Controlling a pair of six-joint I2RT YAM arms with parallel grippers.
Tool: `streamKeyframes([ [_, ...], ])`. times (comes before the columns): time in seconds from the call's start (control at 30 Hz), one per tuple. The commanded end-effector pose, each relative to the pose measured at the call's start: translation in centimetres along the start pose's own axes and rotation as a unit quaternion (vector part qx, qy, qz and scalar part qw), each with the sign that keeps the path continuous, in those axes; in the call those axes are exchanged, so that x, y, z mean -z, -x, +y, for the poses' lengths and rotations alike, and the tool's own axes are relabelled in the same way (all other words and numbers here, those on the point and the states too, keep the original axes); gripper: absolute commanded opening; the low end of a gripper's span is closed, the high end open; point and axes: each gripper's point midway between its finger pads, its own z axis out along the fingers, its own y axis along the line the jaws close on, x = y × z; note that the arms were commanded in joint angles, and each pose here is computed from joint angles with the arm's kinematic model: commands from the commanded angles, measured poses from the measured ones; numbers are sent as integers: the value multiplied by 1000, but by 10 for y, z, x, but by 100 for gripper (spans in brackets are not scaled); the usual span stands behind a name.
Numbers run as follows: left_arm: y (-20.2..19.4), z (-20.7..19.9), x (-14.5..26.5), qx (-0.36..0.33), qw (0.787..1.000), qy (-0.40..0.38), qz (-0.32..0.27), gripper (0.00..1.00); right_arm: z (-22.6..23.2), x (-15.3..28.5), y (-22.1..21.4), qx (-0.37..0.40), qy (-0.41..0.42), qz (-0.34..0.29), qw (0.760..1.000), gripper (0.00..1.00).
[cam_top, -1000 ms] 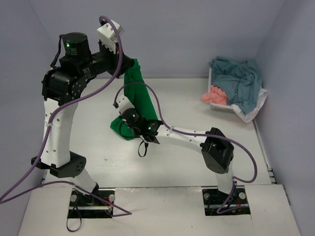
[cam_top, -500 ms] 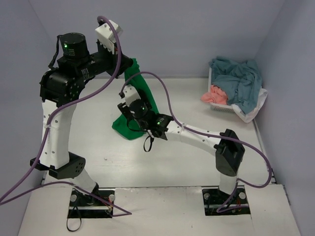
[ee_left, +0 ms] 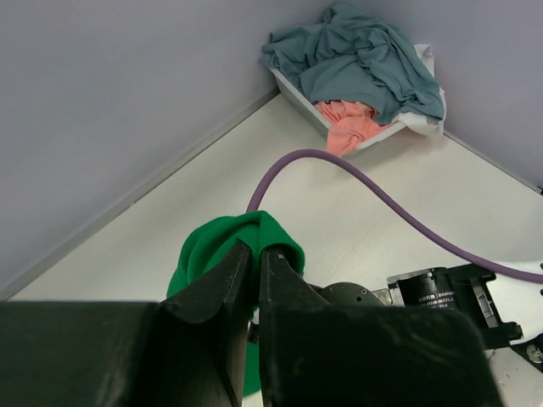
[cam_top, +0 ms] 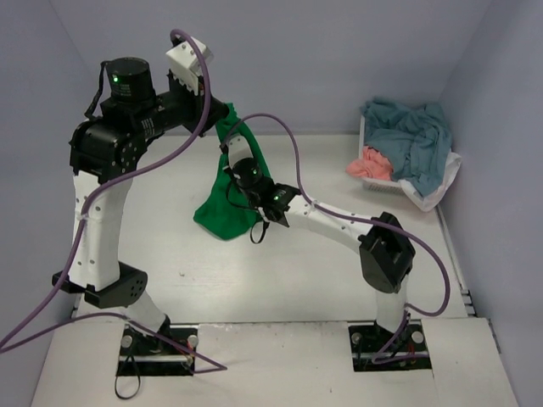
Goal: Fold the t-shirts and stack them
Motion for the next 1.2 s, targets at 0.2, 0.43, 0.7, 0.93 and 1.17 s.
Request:
streamKeyframes([
  [0.2,23,-5,26,-58,997,10,-42,0,-25,19,50,-24,11,-61,998,0],
  [0.43,1,11,28,-87,995,46,-11,0,-130,95,107,-28,-26,-117,992,0],
  [0.7,-7,25,31,-94,992,84,7,0,-151,151,133,9,92,-95,991,0],
  [0.93,-3,28,46,-97,990,106,5,0,-124,183,126,52,192,-67,978,0],
  [1.17,-14,-14,74,-81,996,32,5,0,-122,228,120,88,227,-88,966,0],
])
